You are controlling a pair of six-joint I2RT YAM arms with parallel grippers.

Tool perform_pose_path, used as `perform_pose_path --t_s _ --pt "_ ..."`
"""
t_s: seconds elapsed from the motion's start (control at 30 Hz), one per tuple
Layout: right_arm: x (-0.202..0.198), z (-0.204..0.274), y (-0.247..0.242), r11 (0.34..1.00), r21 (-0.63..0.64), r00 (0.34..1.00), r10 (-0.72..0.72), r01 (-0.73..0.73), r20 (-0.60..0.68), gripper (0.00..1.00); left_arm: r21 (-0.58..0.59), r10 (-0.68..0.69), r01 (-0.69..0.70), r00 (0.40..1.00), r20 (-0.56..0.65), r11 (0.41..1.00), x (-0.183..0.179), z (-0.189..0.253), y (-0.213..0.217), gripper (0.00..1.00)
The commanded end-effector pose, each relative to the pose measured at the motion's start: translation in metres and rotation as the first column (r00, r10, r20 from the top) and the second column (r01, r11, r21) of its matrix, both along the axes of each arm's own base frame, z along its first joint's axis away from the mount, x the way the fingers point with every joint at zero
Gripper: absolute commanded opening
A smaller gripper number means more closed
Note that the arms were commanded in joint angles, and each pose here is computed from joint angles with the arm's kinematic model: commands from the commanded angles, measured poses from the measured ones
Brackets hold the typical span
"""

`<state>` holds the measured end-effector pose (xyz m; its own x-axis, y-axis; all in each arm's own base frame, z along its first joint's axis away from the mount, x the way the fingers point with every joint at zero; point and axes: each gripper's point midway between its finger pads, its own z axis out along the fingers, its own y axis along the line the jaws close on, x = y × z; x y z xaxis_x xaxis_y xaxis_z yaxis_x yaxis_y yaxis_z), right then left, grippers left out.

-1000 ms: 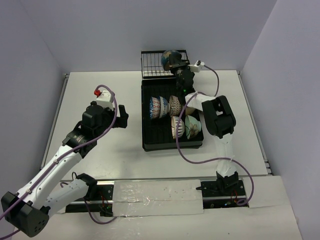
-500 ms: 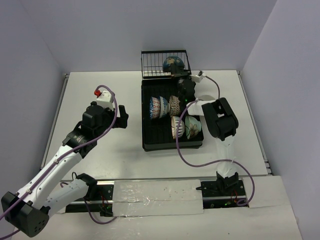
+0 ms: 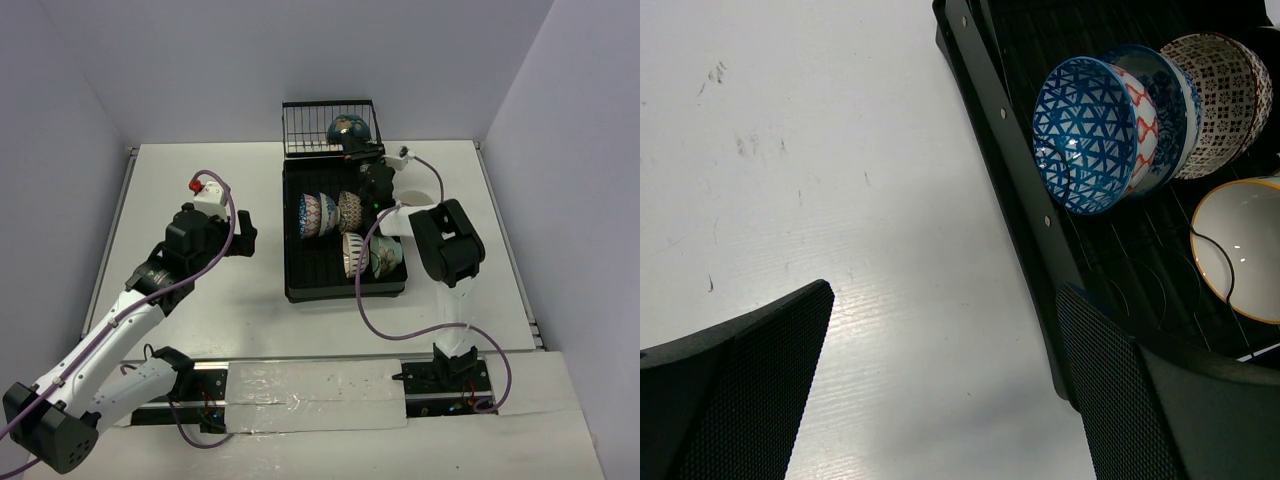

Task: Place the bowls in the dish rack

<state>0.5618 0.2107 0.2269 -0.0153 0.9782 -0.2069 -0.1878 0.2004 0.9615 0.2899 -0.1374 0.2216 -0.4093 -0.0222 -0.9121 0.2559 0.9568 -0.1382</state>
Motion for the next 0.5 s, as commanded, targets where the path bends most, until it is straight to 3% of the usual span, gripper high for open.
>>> perform_pose_path --t_s 0.0,0.3,0.43,0.47 --pt "-0.014 0.04 -0.002 0.999 0.045 0.998 0.0 -0.003 0.065 0.29 0.001 0.0 0.0 1.0 0.023 1.0 0.004 0.006 0.001 0.99" --pt "-0.024 0.047 -0.003 1.0 -0.004 0.999 0.008 -0.008 0.053 0.34 0.004 0.008 -0.008 1.0 0.028 1.0 0.004 0.006 0.002 0.99" --pt "-0.036 0.053 -0.006 0.997 -0.078 0.999 0.016 -0.013 0.033 0.38 0.004 0.016 -0.016 1.0 0.025 1.0 0.004 0.006 0.004 0.99" --pt "-0.042 0.059 -0.01 0.994 -0.111 0.999 0.011 -0.007 0.04 0.42 0.004 0.016 -0.016 1.0 0.027 1.0 0.004 0.006 0.004 0.99"
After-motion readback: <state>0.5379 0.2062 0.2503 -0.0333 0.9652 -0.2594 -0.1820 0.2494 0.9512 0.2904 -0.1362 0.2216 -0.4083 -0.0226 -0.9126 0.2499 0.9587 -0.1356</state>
